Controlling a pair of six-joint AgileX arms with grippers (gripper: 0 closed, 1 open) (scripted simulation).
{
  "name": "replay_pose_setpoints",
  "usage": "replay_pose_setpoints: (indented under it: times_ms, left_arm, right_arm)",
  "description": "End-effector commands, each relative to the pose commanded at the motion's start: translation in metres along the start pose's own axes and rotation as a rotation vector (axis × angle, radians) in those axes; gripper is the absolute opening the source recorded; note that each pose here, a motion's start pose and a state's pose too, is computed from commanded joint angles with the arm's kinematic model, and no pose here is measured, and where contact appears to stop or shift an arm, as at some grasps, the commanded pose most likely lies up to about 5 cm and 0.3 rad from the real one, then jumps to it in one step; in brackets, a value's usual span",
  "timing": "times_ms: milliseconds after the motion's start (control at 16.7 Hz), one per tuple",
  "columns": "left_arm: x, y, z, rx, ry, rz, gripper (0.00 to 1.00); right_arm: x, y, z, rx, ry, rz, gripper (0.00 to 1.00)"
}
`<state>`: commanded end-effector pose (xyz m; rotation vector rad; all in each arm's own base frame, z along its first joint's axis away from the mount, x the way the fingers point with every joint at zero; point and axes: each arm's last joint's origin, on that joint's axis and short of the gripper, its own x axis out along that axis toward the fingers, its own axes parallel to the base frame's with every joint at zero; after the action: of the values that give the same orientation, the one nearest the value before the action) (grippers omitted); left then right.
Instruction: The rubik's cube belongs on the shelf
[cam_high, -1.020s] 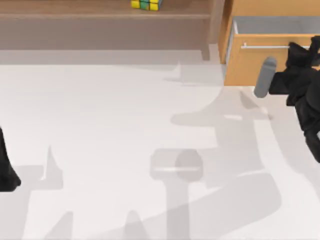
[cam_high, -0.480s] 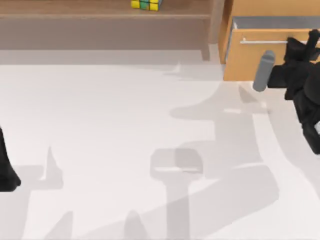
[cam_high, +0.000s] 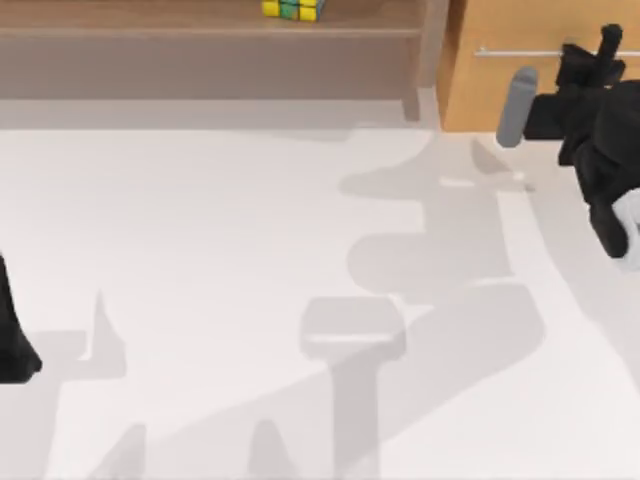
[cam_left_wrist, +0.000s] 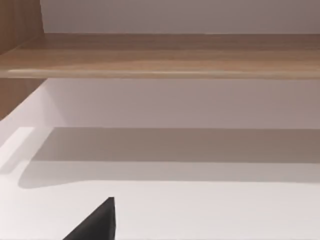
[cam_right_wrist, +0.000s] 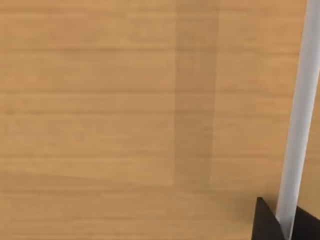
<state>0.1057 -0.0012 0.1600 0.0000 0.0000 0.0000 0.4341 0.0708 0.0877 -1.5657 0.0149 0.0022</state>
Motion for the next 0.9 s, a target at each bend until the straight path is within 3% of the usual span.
replay_pose_setpoints:
  times_ms: [300, 900]
  left_arm:
    - [0.0, 0.0, 0.0, 0.0, 0.0, 0.0, 1.0]
    - [0.0, 0.0, 0.0, 0.0, 0.0, 0.0, 1.0]
  right_arm:
    - [0.0053, -0.0007, -0.0006, 0.0, 0.001, -0.001, 0.0]
    - [0.0053, -0.0007, -0.0006, 0.0, 0.001, -0.001, 0.75]
